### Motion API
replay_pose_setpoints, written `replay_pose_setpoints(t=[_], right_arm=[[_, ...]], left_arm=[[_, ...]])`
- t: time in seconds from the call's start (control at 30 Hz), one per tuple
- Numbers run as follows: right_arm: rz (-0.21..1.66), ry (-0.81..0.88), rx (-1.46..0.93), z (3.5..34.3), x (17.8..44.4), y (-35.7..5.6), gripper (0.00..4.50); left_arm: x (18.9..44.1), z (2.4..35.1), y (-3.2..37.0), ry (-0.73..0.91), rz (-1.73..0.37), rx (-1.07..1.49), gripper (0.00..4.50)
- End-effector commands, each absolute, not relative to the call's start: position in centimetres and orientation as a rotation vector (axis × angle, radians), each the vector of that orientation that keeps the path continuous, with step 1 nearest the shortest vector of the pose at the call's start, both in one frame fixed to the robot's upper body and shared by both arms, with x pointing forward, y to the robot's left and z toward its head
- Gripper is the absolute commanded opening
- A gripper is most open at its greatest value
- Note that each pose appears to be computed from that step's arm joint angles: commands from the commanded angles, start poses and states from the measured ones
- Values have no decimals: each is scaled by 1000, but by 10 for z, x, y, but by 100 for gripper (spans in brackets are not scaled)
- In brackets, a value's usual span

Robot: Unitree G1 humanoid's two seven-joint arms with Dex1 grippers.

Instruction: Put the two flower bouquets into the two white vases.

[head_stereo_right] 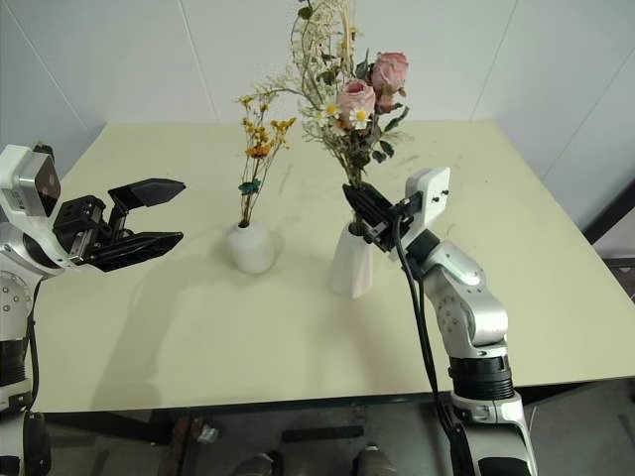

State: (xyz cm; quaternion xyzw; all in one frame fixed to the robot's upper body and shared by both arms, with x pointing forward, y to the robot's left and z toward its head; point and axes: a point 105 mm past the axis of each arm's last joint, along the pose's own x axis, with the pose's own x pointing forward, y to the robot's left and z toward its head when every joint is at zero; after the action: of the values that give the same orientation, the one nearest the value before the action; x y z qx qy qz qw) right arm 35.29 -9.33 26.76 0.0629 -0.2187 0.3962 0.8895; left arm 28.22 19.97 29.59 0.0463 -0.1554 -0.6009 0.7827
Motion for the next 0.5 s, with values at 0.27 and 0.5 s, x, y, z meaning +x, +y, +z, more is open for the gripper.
replay_pose_setpoints(t=[0.27,0.5], right_arm=[[819,-496,116,270,345,-97,15],[868,-488,82,270,334,-91,137]], left_arm=[[276,303,196,-373,-1306,144,450],[277,304,196,-376,-1307,145,450]])
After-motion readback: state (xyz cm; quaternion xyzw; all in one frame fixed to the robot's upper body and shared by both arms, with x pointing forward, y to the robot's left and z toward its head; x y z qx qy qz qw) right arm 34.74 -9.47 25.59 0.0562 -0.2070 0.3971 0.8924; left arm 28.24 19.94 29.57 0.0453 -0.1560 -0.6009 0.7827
